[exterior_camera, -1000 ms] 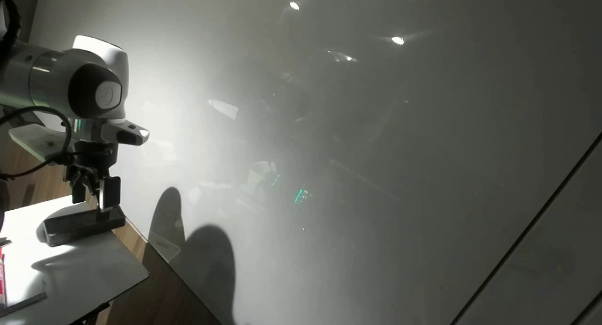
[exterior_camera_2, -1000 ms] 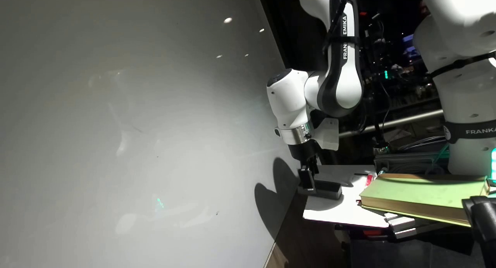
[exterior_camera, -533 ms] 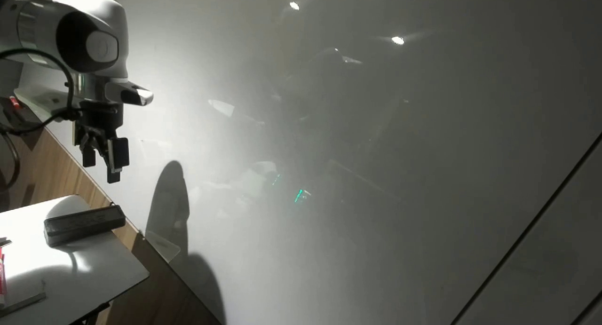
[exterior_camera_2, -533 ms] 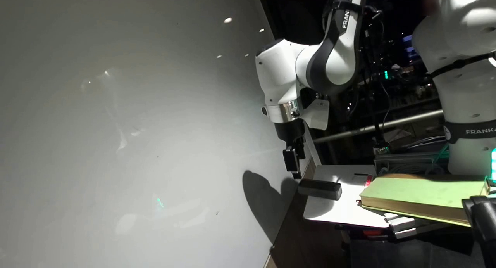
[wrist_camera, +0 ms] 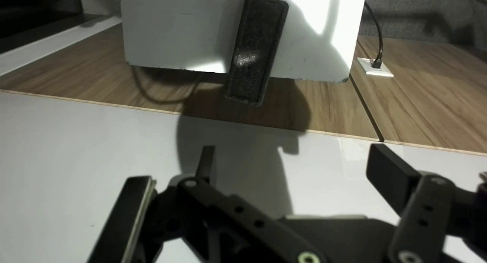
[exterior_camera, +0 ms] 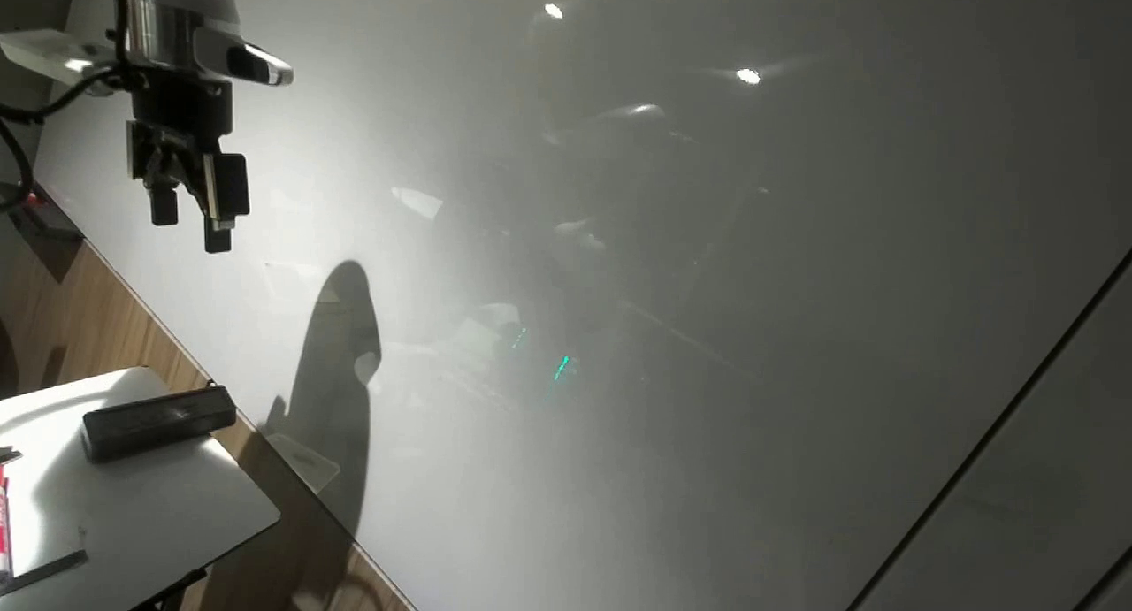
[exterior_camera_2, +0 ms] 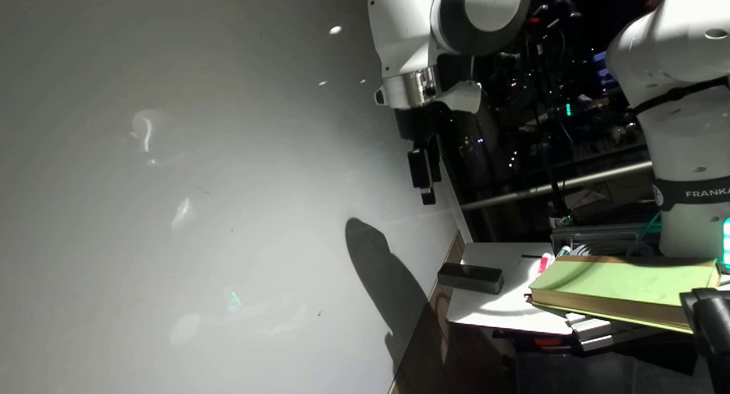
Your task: Erase the drawing on the white board
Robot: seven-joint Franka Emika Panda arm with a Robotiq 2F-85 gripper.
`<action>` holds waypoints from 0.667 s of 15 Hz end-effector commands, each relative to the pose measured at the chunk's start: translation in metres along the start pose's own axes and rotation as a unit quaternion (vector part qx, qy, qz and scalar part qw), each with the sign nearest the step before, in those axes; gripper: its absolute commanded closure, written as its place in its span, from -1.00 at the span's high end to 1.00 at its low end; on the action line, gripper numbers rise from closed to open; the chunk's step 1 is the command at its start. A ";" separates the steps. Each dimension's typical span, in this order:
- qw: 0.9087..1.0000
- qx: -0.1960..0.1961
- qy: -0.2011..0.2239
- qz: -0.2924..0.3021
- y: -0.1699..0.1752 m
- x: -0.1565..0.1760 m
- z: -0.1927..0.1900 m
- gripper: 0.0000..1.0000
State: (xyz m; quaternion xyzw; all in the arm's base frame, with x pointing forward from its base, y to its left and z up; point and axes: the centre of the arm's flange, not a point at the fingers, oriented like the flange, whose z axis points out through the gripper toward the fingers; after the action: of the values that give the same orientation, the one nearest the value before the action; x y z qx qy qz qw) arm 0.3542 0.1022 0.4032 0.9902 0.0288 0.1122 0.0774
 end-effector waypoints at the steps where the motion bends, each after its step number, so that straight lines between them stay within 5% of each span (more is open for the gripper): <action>1: 1.000 0.000 -0.001 0.000 0.005 -0.004 -0.012 1.00; 10: 1.000 0.000 0.005 -0.001 0.013 -0.017 -0.032 1.00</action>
State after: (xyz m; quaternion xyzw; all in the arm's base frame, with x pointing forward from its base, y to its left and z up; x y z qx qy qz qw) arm 0.3308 0.0925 0.4327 0.9896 0.0306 0.1172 0.0776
